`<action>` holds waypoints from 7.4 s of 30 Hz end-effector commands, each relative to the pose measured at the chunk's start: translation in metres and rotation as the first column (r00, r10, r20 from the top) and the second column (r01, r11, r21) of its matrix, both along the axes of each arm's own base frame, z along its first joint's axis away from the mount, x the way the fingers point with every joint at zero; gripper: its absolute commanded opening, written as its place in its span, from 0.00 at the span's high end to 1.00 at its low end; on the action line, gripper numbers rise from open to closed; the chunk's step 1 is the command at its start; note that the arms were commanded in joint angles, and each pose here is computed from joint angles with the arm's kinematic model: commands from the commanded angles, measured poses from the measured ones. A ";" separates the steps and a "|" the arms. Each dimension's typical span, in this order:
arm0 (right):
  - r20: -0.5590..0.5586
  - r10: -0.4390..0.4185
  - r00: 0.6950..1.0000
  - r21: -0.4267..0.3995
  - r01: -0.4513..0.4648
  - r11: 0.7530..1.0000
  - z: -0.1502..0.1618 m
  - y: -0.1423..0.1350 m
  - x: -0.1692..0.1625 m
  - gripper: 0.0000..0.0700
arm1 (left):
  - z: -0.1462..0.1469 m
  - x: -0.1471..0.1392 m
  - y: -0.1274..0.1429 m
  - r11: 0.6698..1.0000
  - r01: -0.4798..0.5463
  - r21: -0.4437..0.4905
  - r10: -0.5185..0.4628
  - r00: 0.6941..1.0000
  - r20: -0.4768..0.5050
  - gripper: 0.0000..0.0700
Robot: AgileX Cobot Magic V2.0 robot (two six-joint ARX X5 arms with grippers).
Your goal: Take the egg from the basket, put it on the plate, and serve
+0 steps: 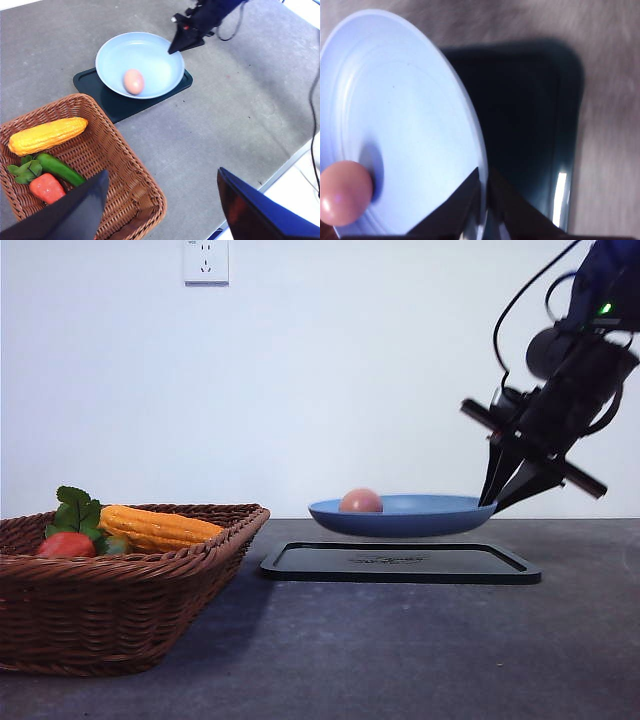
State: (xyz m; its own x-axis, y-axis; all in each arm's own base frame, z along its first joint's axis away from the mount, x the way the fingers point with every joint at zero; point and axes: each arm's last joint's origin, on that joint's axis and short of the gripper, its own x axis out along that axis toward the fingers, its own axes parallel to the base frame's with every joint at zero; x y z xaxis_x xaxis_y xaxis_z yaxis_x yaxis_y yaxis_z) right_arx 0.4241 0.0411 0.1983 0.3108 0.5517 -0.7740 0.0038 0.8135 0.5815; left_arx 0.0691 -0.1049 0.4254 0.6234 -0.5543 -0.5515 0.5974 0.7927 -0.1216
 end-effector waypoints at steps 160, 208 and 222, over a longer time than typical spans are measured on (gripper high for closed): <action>0.902 -0.431 -0.023 0.199 0.908 0.370 0.073 -0.037 -0.374 1.00 | -0.277 0.027 0.104 0.725 -0.641 -0.253 0.687 0.649 0.326 1.00; 0.865 0.109 0.490 -0.316 0.362 0.877 -0.052 -0.033 -0.327 1.00 | -0.277 0.027 0.104 0.725 -0.641 -0.253 0.687 0.649 0.326 1.00; 0.885 0.060 0.462 -0.318 0.506 0.802 -0.048 -0.037 -0.325 1.00 | -0.277 0.027 0.104 0.725 -0.641 -0.253 0.687 0.649 0.326 1.00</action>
State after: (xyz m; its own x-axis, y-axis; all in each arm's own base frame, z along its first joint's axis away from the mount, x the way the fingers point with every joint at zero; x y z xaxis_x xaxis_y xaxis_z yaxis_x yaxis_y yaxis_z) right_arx 0.0983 0.0044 0.1516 0.9851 0.0156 -0.1714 -0.0265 0.9978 -0.0614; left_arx 0.0949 -0.0009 0.1567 0.9874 0.0584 -0.1470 -0.0747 0.9913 -0.1080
